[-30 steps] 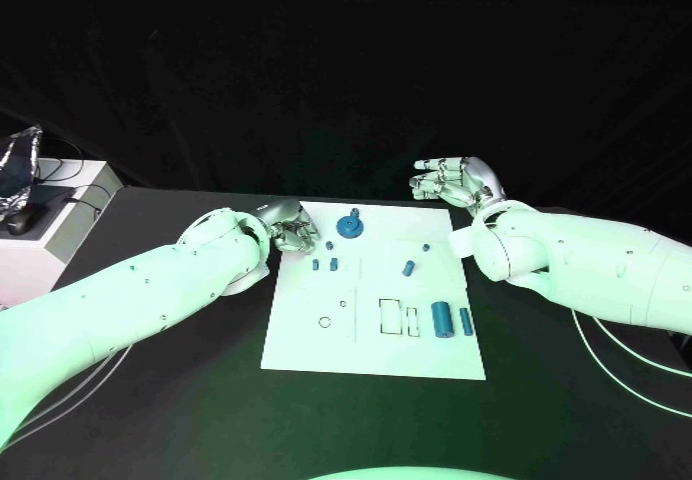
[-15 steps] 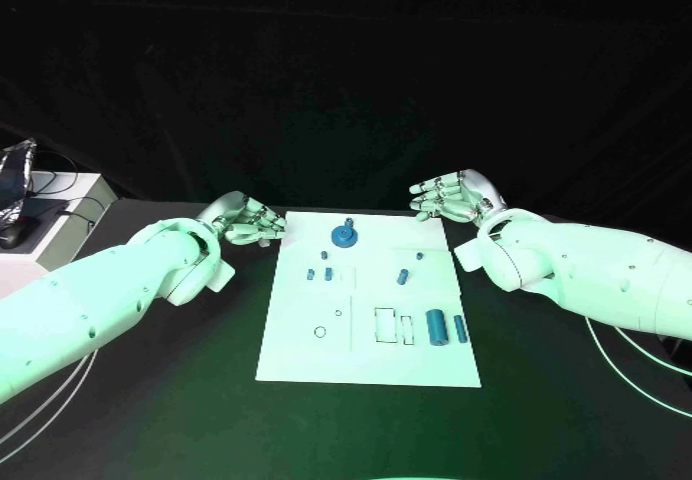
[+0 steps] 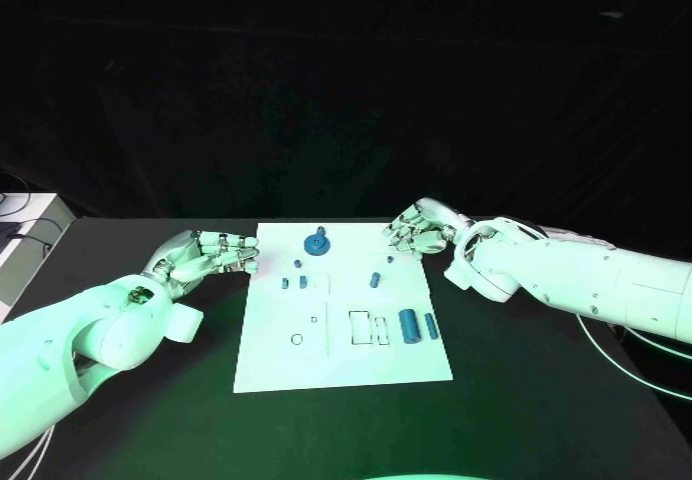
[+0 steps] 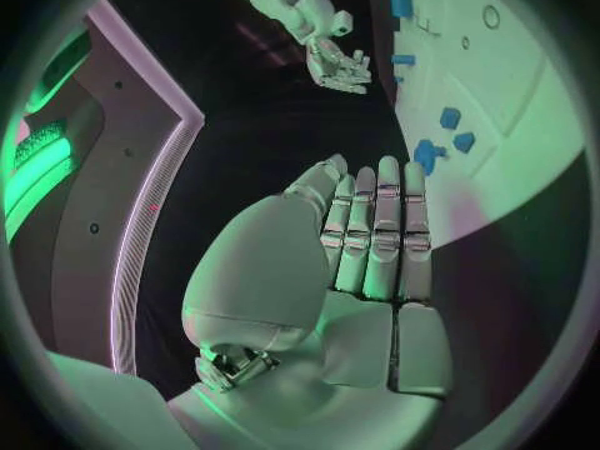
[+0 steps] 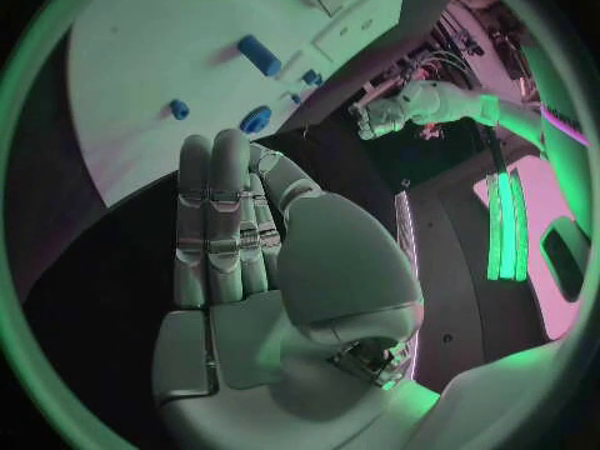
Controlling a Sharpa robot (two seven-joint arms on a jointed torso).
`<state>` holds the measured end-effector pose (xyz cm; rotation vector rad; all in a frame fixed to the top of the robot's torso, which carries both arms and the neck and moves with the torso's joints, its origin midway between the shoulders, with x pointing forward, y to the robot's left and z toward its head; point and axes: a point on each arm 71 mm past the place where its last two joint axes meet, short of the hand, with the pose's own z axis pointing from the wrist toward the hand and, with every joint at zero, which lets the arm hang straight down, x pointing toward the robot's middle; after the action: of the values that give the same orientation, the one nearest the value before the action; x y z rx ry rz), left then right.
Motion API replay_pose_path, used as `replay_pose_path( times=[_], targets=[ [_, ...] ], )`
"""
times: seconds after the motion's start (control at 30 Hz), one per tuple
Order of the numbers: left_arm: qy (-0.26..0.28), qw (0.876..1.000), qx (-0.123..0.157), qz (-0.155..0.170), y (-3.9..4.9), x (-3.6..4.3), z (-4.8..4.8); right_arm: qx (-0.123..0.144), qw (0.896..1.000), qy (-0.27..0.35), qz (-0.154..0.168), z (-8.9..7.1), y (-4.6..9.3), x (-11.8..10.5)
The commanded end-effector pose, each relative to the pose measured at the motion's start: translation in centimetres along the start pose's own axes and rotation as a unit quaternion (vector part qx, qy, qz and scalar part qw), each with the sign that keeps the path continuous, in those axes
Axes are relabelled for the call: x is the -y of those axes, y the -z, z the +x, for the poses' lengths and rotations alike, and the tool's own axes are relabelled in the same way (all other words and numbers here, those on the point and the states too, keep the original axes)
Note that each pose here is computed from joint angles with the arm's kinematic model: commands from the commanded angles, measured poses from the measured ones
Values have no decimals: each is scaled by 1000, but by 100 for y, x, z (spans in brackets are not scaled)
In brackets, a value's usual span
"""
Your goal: Assemble the parts on the task board
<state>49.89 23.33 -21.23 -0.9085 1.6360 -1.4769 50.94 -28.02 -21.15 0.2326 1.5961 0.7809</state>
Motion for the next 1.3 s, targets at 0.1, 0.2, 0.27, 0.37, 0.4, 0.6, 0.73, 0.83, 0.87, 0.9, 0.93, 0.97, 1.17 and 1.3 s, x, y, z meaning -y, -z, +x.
replay_pose_path(
  times=[0.1, 0.2, 0.27, 0.37, 0.4, 0.6, 0.73, 0.83, 0.87, 0.9, 0.93, 0.97, 1.17, 1.3],
  targets=[
    [71, 997, -11, 42, 74, 69, 80, -28, 986, 165, 17, 85, 22, 20],
    [72, 996, -2, 46, 96, 75, 88, -25, 981, 192, 22, 117, 22, 10],
    [70, 996, 5, 48, 109, 83, 94, -23, 978, 207, 25, 143, 19, 0],
    [68, 996, 14, 52, 126, 99, 108, -16, 974, 224, 29, 170, 8, -23],
    [67, 996, 16, 53, 132, 104, 113, -13, 973, 229, 30, 177, 3, -34],
    [62, 996, 24, 57, 160, 133, 141, -22, 969, 245, 40, 243, -39, -69],
    [61, 996, 26, 58, 172, 144, 153, -32, 967, 251, 44, 296, -83, -89],
    [61, 996, 27, 59, 178, 147, 157, -39, 965, 253, 48, 332, -119, -98],
    [61, 996, 27, 59, 179, 148, 159, -42, 965, 255, 49, 345, -133, -99],
    [61, 996, 27, 59, 179, 149, 162, -45, 964, 256, 51, 357, -146, -96],
    [61, 996, 26, 59, 180, 150, 164, -48, 964, 257, 53, 366, -156, -93],
    [61, 996, 26, 59, 180, 151, 168, -51, 963, 260, 55, 380, -166, -87],
    [61, 996, 25, 60, 187, 156, 176, -69, 958, 269, 66, 441, -202, -52],
    [61, 996, 26, 60, 189, 156, 173, -73, 957, 271, 68, 471, -216, -40]
  ],
)
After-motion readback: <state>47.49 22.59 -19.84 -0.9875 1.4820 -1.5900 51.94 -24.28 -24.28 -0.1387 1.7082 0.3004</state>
